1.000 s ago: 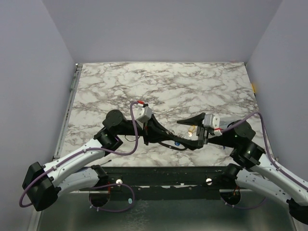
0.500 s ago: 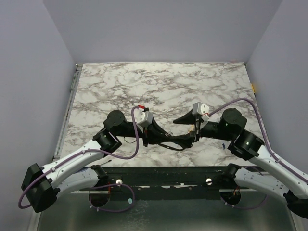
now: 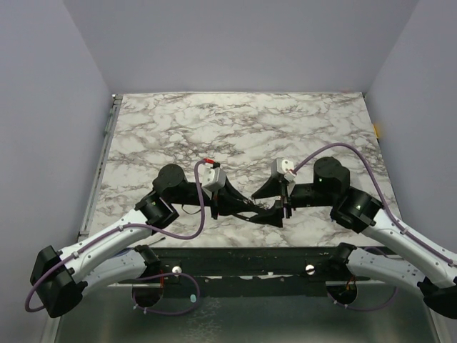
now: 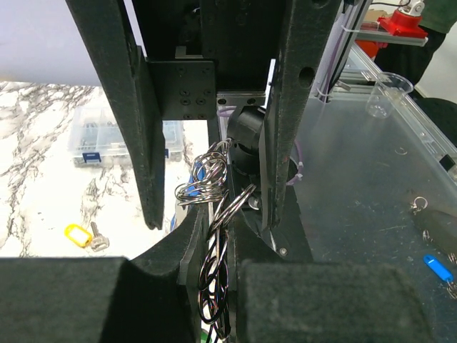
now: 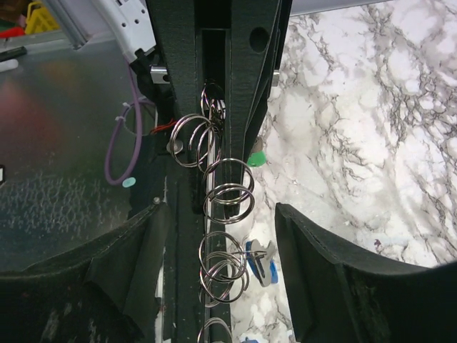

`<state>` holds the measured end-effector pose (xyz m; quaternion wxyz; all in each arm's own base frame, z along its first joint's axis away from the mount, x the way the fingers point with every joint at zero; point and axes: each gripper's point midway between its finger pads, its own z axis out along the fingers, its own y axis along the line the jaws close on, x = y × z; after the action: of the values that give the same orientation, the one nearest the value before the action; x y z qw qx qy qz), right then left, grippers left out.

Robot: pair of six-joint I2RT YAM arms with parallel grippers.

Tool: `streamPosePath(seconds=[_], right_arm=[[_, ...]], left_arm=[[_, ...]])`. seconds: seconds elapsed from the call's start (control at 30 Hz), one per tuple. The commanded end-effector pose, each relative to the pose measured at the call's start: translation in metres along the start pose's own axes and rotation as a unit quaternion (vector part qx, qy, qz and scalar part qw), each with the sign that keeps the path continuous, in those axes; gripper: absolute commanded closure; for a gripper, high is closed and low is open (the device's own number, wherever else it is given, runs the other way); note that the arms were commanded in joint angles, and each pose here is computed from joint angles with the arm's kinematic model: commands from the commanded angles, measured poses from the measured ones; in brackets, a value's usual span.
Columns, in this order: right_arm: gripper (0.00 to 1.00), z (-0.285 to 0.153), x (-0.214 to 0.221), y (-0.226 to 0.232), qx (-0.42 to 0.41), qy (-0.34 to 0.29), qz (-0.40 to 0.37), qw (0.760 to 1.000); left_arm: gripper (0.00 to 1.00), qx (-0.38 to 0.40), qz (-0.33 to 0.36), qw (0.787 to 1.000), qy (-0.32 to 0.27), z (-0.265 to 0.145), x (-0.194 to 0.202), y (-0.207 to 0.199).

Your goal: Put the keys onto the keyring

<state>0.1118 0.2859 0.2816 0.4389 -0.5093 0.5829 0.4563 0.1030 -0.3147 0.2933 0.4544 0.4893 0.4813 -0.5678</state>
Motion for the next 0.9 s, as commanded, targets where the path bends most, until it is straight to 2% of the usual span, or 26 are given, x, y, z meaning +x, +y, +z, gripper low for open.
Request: streamPosePath(seconds=[0.0, 0.1, 0.27, 0.37, 0.6, 0.87], right_arm=[[0.33, -0.002, -0.004, 0.008, -0.022, 0.001, -0.001, 1.0], [0.4, -0.001, -0.004, 0.008, -0.024, -0.004, -0.004, 1.0], [0.4, -0.003, -0.012, 0.004, -0.009, -0.026, -0.02, 0.999], [0.44, -0.003, -0.016, 0.004, -0.007, -0.04, -0.03, 0.999], [0.61, 0.001, -0.011, 0.004, -0.014, -0.038, -0.028, 0.999], [0.71, 0.001, -0.006, 0.003, -0.012, -0.031, -0.026, 0.999]], left_arm=[[1.0, -0.002, 0.035, 0.999, -0.023, -0.001, -0.019, -0.002], [1.0, -0.001, 0.033, 0.999, -0.022, 0.0, -0.019, -0.002], [1.0, 0.002, 0.032, 0.999, -0.021, 0.0, -0.018, -0.003], [1.0, 0.003, 0.032, 0.999, -0.021, 0.0, -0.018, -0.003], [1.0, 0.003, 0.031, 0.999, -0.02, 0.0, -0.017, -0.003], [1.0, 0.001, 0.032, 0.999, -0.021, 0.0, -0.018, -0.003]])
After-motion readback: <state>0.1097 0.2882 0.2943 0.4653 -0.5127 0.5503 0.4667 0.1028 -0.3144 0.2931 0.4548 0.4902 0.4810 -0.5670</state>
